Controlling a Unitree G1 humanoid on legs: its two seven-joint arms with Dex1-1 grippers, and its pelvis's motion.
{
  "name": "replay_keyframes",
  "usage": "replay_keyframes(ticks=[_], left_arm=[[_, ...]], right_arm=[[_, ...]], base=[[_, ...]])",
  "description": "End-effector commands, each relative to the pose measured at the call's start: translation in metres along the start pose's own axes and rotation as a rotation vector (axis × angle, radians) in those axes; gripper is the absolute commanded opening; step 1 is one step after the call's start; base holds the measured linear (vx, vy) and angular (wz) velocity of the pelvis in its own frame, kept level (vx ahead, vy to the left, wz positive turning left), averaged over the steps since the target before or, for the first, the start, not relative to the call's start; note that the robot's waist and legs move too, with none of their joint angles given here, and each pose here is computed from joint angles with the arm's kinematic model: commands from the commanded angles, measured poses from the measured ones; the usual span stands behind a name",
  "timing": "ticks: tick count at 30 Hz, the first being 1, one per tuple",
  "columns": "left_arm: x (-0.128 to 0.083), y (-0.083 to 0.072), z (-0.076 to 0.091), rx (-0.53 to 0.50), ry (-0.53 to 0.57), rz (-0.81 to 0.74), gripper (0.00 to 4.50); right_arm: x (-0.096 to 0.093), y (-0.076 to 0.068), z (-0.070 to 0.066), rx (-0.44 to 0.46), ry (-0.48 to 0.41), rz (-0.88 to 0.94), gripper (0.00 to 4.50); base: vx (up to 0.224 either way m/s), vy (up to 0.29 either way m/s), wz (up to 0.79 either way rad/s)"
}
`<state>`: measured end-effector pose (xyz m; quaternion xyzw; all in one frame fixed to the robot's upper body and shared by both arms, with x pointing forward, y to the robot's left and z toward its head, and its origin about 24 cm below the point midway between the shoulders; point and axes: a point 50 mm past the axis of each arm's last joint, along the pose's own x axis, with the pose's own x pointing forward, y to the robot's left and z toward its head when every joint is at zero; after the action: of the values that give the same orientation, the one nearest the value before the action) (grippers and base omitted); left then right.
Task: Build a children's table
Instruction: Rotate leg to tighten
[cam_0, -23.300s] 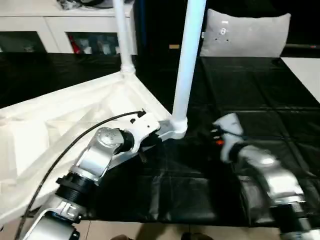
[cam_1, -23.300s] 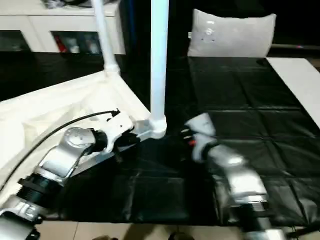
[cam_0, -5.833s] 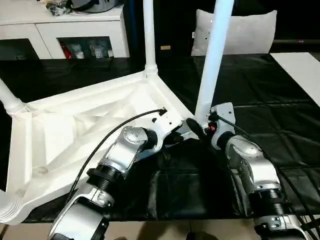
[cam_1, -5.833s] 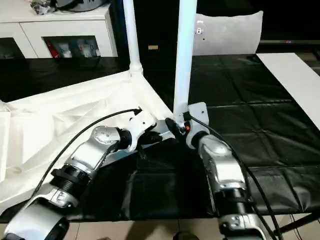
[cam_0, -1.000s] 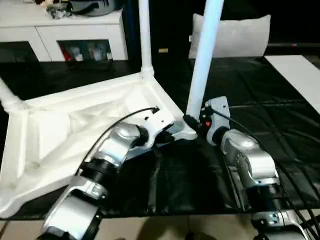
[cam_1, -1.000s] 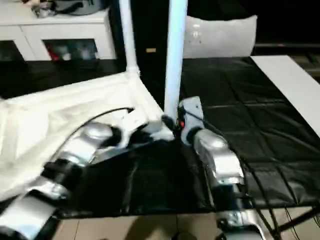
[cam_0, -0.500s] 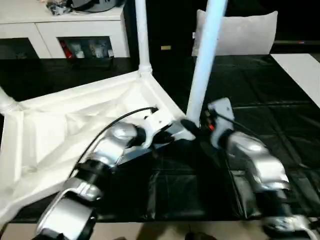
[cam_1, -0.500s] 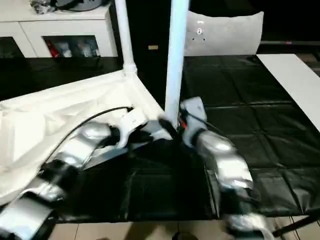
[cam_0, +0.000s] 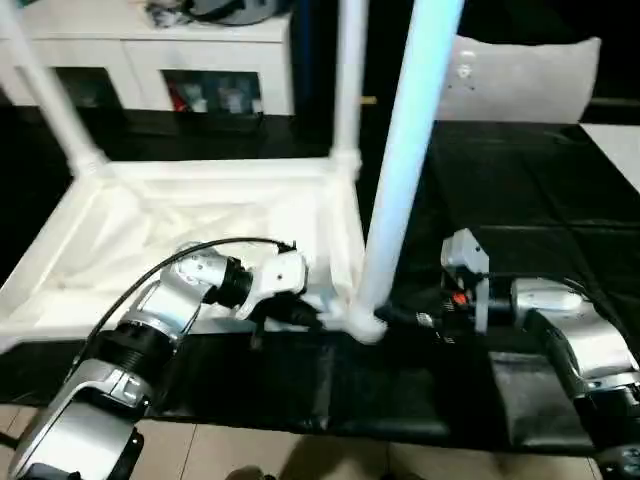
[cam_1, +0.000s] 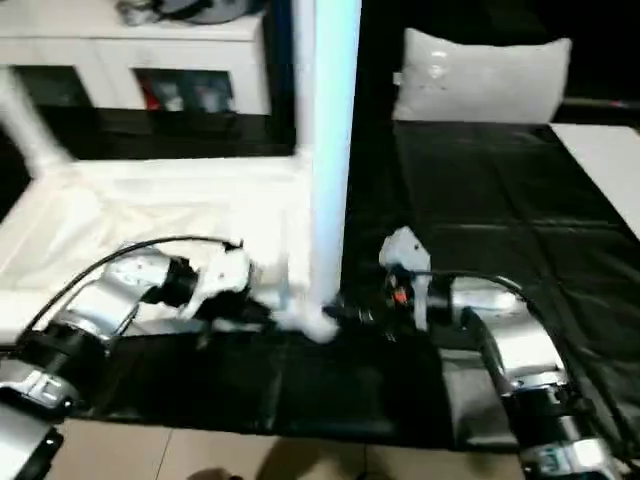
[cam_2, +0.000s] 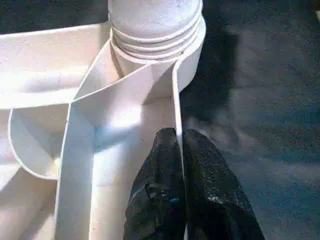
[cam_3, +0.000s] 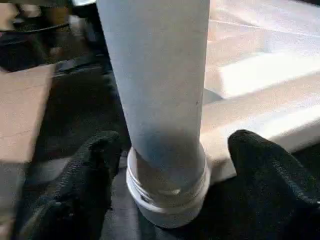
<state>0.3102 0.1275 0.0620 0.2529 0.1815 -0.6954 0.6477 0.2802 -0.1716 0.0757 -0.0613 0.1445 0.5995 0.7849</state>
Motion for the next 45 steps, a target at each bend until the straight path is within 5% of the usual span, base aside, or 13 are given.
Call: replay_keyframes(ticks=[1,16,22,38,42,45], left_arm=[[0.001,0.003,0.017,0.1,-0.007,-0.059,0.0],[0.003,0.001,0.018,0.153,0.007,-0.118,0.0],[0.003,0.009,0.017,0.089,-0.015,-0.026,0.0],[0.049,0.037,0.05,-0.202,-0.093,0.467,0.0],[0.055,0.04,0.06,-0.205,-0.112,0.518,0.0],[0.053,0.04,0.06,-0.184,-0.11,0.509,0.0]], right_arm=[[0.0,0.001,0.004,-0.009,-0.001,0.048,3.44],[0.008,0.007,0.004,0.038,-0.03,0.174,2.03],[0.01,0.012,0.003,0.076,-0.062,0.166,1.93],[0.07,-0.02,0.011,0.285,-0.113,-0.65,1.92],[0.078,-0.02,0.016,0.249,-0.138,-0.694,1.92],[0.077,-0.021,0.02,0.267,-0.196,-0.695,2.47]], base=[[0.0,0.0,0.0],[0.0,0.0,0.0],[0.0,0.0,0.0],[0.0,0.0,0.0],[0.0,0.0,0.0],[0.0,0.0,0.0]])
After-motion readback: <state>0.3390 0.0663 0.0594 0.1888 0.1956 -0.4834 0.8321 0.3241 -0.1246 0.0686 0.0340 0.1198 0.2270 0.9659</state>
